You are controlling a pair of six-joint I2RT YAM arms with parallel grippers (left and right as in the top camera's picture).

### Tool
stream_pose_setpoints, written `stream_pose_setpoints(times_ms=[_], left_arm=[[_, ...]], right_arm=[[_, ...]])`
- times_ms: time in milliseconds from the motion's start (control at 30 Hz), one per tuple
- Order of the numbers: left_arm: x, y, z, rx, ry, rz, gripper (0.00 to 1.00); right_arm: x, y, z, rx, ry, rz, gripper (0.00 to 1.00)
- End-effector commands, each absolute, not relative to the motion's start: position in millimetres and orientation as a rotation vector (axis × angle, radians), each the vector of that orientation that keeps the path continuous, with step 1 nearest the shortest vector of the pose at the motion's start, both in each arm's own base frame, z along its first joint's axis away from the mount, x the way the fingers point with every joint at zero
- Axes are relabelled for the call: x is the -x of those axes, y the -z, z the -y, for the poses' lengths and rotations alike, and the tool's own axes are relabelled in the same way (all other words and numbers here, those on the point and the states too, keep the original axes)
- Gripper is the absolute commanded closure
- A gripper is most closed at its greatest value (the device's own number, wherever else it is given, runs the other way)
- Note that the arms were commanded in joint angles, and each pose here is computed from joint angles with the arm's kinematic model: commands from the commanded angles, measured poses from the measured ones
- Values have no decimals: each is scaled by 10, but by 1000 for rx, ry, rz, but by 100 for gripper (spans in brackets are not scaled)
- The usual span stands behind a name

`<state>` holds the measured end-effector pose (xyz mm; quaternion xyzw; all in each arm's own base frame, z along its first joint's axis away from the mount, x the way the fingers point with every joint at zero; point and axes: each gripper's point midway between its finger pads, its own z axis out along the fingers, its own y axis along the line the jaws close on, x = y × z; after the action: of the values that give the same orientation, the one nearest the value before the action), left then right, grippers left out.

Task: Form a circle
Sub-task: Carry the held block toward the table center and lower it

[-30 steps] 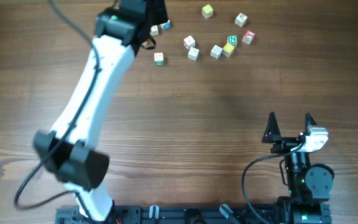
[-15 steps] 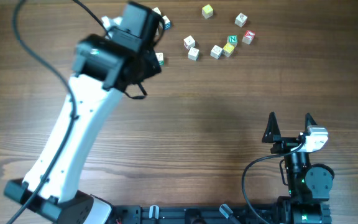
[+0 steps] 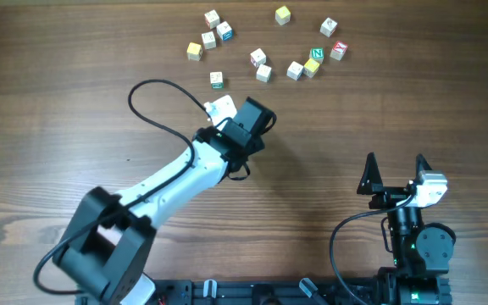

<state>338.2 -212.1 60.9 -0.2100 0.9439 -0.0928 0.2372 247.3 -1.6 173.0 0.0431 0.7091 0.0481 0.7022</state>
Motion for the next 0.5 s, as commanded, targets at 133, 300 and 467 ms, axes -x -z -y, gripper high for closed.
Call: stream_pose_setpoints(times_ms=[133,300,467], left_arm=[[-3396,52,2088,660,138,-2634,84],[-3494,40,2042,697,115,-2568,84],[-3556,0,1962,765,85,-2499,82]], right_arm=[[-2469,-1747,-24,-68,-112,-1571,0],[-2469,-1747,-24,-68,-112,-1571,0],[-2469,-1747,-24,-68,-112,-1571,0]])
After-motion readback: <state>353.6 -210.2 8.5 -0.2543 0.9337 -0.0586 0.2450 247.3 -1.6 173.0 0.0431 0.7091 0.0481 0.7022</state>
